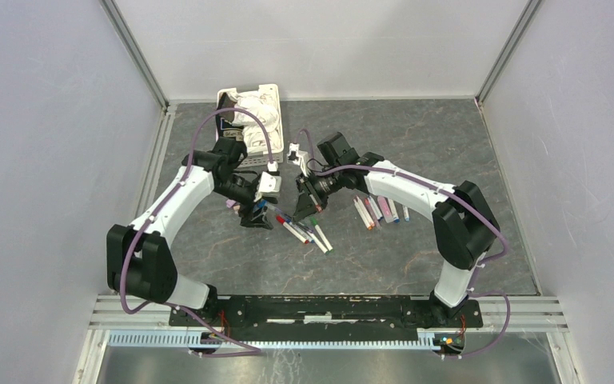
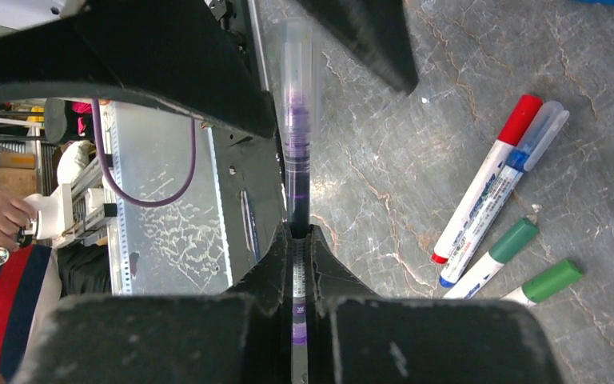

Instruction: Open the pen caps

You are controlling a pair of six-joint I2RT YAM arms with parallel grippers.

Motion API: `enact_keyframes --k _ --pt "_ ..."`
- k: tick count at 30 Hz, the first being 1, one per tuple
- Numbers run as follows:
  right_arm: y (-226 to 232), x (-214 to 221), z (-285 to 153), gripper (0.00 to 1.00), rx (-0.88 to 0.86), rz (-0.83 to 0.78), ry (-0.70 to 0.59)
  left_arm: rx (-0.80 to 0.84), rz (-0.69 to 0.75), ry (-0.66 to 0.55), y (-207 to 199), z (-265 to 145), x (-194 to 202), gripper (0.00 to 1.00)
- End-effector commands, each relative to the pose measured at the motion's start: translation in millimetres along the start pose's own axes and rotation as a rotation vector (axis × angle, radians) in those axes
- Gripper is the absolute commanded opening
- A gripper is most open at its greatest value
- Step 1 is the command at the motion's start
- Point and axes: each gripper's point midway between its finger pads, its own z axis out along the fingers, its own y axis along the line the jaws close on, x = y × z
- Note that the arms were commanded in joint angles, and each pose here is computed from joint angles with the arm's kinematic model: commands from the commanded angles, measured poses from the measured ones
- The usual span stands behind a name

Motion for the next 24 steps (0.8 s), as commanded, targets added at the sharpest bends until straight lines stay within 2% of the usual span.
enact_keyframes --k 1,5,10,12,14,16,18,24 --pt "10 -13 3 0.00 -0.054 -0.016 -0.006 -0.027 0.119 0.036 0 -3 -6 0.65" --pt "8 -13 5 0.00 -0.053 -0.003 0.006 -0.039 0.146 0.092 2 -2 1 0.44" --pt "3 -9 7 0.00 -0.041 0.012 0.033 -0.033 0.169 0.126 2 1 4 0.26" --pt "4 -10 10 0.08 -0.045 0.018 0.037 -0.022 0.174 0.131 0 3 5 0.17" --pt "7 -10 14 0.19 -0.060 0.027 0.037 -0.010 0.174 0.136 -3 6 5 0.04" --pt "8 -12 19 0.29 -0.080 0.039 0.031 -0.005 0.171 0.135 -4 8 5 0.02" --pt "8 -14 25 0.33 -0.097 0.061 0.026 -0.004 0.166 0.133 -4 8 4 0.02" --pt "8 -22 43 0.36 -0.151 0.100 0.016 -0.014 0.167 0.115 -1 6 -3 0.02"
